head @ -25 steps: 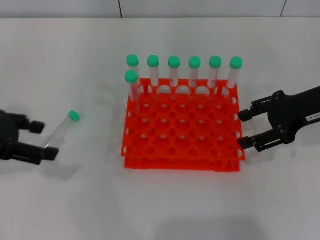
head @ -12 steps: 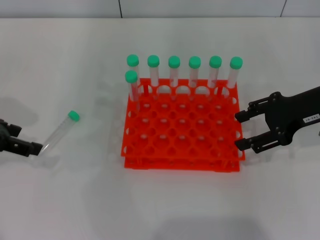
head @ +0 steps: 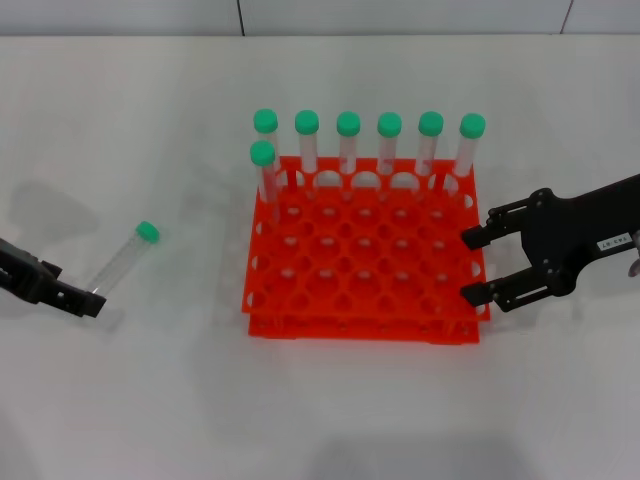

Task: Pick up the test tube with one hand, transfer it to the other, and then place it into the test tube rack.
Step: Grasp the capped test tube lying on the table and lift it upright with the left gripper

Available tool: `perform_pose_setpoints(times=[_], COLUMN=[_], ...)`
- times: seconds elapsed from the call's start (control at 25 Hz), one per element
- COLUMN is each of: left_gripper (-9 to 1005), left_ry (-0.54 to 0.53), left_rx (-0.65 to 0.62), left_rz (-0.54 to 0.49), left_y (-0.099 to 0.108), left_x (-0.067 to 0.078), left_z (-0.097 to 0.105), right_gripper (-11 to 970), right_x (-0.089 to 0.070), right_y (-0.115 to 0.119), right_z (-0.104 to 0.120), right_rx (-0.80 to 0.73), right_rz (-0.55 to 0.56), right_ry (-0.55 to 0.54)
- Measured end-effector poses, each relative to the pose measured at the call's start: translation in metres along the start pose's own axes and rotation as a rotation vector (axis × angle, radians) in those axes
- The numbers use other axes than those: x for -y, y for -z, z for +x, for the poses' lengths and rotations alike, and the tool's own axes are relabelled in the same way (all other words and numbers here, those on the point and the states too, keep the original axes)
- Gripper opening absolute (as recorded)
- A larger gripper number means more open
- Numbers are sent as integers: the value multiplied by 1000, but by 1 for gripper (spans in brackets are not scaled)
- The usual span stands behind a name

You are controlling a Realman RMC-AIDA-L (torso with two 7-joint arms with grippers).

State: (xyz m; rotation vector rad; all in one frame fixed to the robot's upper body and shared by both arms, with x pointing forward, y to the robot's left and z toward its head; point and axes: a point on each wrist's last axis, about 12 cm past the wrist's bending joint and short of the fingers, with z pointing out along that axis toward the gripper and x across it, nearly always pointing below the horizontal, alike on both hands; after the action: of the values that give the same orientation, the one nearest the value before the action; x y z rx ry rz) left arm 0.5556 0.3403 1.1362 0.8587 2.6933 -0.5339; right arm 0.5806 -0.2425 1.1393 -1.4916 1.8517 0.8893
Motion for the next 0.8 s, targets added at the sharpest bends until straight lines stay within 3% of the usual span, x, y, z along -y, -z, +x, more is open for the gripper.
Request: perform_pose_setpoints(times=[0.36,0.8], left_gripper=[874,865], left_ry=[13,36], left_rx=[-65,-93], left_rz=[-16,-53], left_y=[-16,-20], left_x=[4,3], left_z=[-7,-12], right_gripper=[724,723], right_x=[0,1], right_y=[-2,-1], right_z=[0,2], right_rx=[2,-6], right_rz=[2,9], right_ry=[0,-4])
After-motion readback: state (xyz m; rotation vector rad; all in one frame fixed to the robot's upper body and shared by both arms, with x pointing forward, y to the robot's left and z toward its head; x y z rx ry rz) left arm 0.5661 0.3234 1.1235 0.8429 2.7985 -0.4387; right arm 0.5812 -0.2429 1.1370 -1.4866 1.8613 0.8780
